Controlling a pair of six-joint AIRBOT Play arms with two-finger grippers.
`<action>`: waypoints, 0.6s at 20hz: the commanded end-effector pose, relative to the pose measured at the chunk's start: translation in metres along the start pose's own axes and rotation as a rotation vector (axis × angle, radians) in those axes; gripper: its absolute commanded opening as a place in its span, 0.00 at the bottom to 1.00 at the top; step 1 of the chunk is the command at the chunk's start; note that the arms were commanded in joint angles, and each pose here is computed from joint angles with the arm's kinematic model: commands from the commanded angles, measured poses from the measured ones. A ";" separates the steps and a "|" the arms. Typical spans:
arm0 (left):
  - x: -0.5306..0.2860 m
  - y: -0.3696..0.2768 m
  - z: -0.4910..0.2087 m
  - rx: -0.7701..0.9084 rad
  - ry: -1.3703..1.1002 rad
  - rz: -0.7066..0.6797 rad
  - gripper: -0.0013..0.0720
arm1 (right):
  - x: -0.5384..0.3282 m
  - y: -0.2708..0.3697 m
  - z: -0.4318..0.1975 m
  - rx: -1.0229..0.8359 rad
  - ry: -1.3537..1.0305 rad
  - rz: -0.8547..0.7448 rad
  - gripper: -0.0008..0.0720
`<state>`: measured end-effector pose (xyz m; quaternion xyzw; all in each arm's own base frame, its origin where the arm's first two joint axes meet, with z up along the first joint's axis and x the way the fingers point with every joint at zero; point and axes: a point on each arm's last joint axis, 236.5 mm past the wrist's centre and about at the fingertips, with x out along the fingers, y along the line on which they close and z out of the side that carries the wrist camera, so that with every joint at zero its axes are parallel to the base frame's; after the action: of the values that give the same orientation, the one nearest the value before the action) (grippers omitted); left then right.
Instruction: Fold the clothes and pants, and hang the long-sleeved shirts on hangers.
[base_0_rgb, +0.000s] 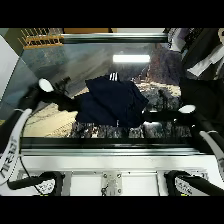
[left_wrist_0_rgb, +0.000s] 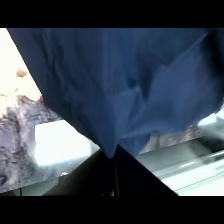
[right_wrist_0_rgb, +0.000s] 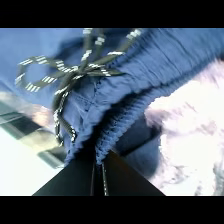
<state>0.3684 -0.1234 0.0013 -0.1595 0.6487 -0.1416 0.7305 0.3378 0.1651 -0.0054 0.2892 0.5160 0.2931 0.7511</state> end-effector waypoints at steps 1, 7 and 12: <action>-0.119 -0.035 0.024 0.083 -0.247 -0.039 0.03 | -0.088 0.085 0.042 -0.185 -0.116 0.044 0.05; -0.362 -0.152 -0.051 0.314 -0.879 -0.194 0.03 | -0.268 0.265 0.044 -0.499 -0.612 0.046 0.05; -0.458 -0.189 -0.138 0.378 -1.198 -0.286 0.03 | -0.292 0.298 -0.020 -0.426 -0.650 0.069 0.05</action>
<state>0.2353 -0.1123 0.4265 -0.1528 0.1614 -0.2259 0.9485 0.2312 0.1444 0.3729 0.1944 0.1695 0.3281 0.9087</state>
